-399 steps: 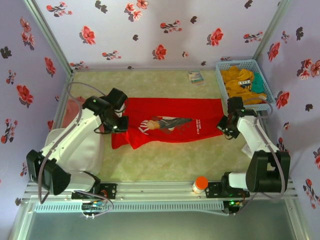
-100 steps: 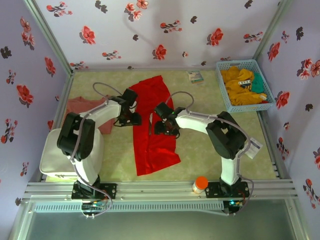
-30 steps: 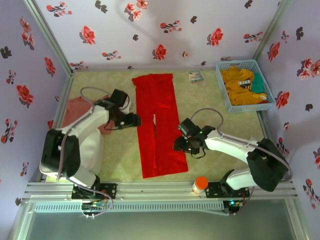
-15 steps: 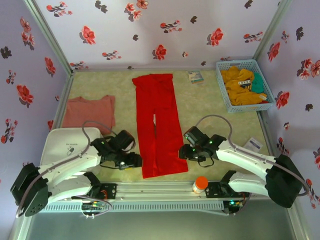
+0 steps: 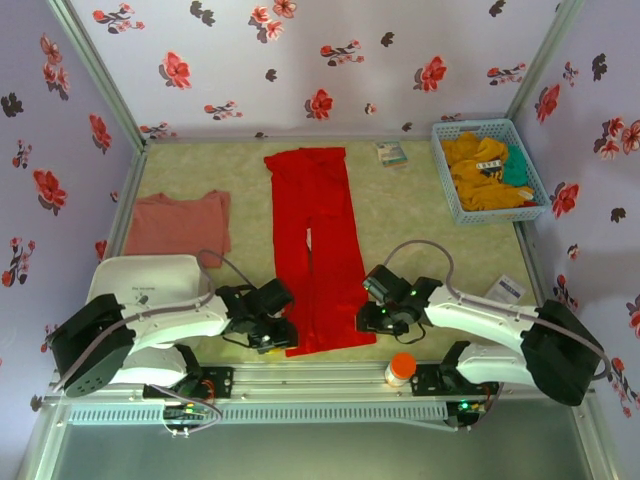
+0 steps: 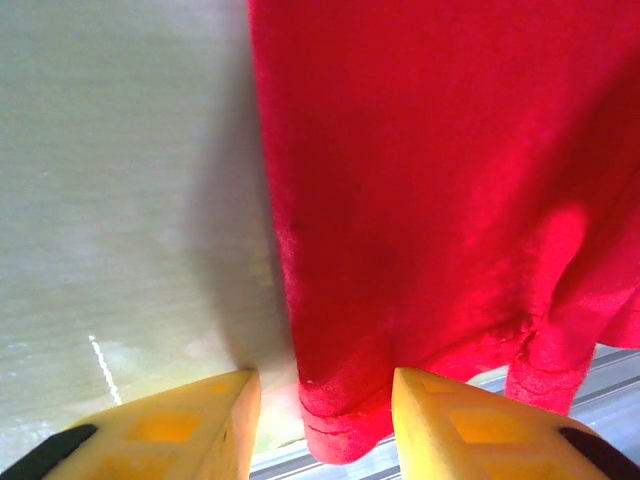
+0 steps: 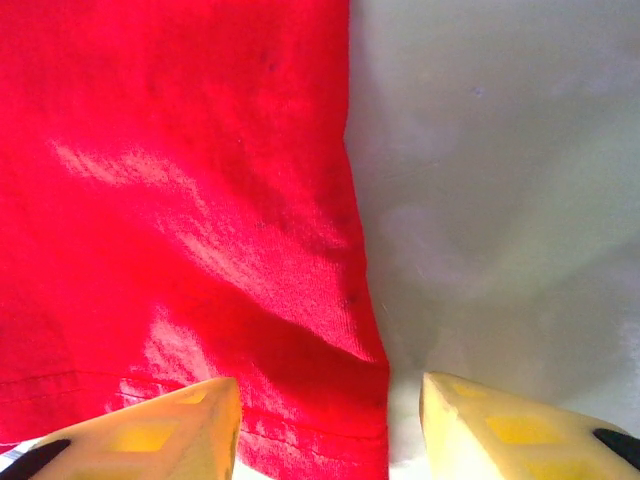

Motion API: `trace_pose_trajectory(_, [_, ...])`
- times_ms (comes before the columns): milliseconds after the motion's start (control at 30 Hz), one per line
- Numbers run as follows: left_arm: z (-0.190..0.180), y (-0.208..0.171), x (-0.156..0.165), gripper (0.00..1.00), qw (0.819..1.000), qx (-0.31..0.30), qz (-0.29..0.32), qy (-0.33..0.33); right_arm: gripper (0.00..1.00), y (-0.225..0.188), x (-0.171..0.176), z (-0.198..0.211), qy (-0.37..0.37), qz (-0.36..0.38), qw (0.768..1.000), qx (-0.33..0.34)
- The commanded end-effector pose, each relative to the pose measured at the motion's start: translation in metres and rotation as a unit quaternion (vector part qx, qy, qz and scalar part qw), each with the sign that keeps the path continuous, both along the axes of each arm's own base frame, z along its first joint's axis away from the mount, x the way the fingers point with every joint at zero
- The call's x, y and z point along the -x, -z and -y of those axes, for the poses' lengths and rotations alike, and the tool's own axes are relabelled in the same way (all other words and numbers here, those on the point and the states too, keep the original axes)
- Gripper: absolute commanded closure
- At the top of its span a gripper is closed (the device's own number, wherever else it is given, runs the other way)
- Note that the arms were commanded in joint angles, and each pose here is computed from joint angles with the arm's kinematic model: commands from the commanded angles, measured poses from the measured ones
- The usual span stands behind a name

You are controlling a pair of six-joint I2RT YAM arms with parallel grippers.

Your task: Fold and stack the t-shirts

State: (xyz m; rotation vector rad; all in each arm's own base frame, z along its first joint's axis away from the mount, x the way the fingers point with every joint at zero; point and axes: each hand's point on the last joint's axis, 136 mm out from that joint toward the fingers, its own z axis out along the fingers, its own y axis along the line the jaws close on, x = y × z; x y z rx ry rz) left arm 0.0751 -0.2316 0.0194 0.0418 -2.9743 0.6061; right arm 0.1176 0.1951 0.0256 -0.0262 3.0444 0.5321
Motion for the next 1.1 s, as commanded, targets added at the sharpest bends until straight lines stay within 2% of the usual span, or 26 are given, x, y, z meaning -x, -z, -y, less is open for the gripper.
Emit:
trace_pose_trajectory(0, [0.012,0.000,-0.006,0.61,1.000,0.010,0.008,-0.008,0.52,0.003,0.006,-0.004,-0.001,-0.013,1.000,-0.008])
trace_pose_trajectory(467, [0.012,0.010,-0.006,0.68,1.000,0.001,0.002,-0.008,0.56,0.012,0.017,0.000,-0.008,-0.027,1.000,0.006])
trace_pose_trajectory(633, [0.014,0.008,-0.006,0.76,1.000,0.002,0.003,-0.005,0.71,0.008,0.016,-0.012,-0.013,-0.019,1.000,-0.016])
trace_pose_trajectory(700, [0.013,0.006,-0.007,0.79,1.000,-0.002,0.004,-0.003,0.74,0.005,0.015,-0.017,-0.017,-0.013,0.999,-0.025])
trace_pose_trajectory(833, [0.010,-0.002,-0.010,0.84,1.000,-0.011,0.015,0.001,0.88,-0.004,0.010,-0.025,-0.019,0.001,0.999,-0.042])
trace_pose_trajectory(933, [0.006,-0.012,-0.016,0.95,0.999,-0.020,0.027,-0.006,1.00,-0.012,0.003,-0.025,-0.013,0.020,0.999,-0.042])
trace_pose_trajectory(1000, [0.004,-0.020,-0.020,1.00,0.999,-0.017,0.032,-0.010,1.00,-0.021,-0.003,-0.024,-0.007,0.038,0.999,-0.039])
trace_pose_trajectory(1067, [0.001,-0.031,-0.027,1.00,0.999,-0.014,0.040,-0.011,1.00,-0.035,-0.013,-0.026,-0.002,0.066,0.997,-0.046])
